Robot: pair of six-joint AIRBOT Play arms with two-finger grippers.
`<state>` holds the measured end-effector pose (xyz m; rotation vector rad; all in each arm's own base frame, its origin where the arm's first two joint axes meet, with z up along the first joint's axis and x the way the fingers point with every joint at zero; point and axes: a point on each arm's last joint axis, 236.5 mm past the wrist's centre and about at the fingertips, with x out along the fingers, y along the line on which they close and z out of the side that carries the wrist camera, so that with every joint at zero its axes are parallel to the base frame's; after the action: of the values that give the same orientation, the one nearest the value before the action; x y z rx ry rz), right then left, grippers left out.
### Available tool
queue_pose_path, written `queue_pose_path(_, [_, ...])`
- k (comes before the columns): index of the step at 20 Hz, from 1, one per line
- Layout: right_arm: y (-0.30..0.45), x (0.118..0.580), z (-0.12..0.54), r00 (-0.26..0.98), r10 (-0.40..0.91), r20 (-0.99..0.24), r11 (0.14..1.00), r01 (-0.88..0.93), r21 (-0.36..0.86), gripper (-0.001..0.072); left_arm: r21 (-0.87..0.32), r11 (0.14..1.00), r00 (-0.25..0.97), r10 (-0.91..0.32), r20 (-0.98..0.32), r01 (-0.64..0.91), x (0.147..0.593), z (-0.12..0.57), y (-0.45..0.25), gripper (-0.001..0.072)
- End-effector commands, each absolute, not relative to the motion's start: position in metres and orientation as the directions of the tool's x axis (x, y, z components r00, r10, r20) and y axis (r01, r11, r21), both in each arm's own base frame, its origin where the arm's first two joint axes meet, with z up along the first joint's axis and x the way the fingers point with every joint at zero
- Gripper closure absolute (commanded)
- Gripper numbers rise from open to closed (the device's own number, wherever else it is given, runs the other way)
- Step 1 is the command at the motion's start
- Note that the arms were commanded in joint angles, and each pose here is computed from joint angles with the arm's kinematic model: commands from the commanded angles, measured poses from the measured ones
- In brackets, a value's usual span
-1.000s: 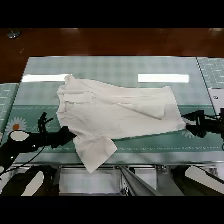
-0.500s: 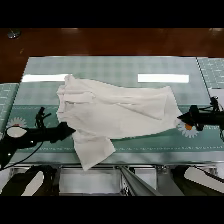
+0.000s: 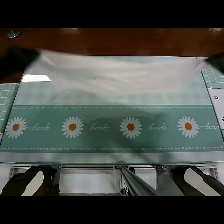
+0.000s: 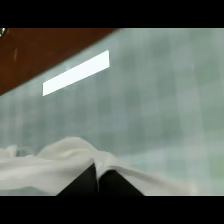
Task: Fold the shirts.
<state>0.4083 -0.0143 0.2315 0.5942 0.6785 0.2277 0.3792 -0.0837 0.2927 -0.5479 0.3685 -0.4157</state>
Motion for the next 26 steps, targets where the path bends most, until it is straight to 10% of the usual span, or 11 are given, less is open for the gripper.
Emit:
queue_pose_path(1, [0.010, 0.385, 0.357, 0.860, 0.313, -0.404, 0.893, -0.122, 0.432, 0.0682, -0.293, 0.895, 0.936, -0.352, 0.002, 0.337, 0.342, 0.445, -0.060, 0.0683])
queue_pose_path(9, [0.023, 0.216, 0.448, 0.936, 0.088, -0.342, 0.992, -0.053, 0.112, 0.0681, 0.060, 0.997, 0.987, -0.053, 0.150, 0.045, 0.191, 0.551, -0.028, 0.0683])
queue_pose_path(16, [0.027, 0.115, 0.458, 0.969, -0.054, -0.241, 0.997, 0.067, 0.046, 0.0681, 0.091, 0.994, 0.987, 0.044, 0.155, -0.058, 0.094, 0.524, -0.022, 0.0683])
queue_pose_path(26, [-0.001, 0.247, 0.267, 0.735, 0.105, -0.670, 0.968, 0.079, 0.238, 0.0682, -0.190, 0.982, 0.844, -0.106, -0.525, 0.005, 0.272, 0.248, -0.010, 0.0683])
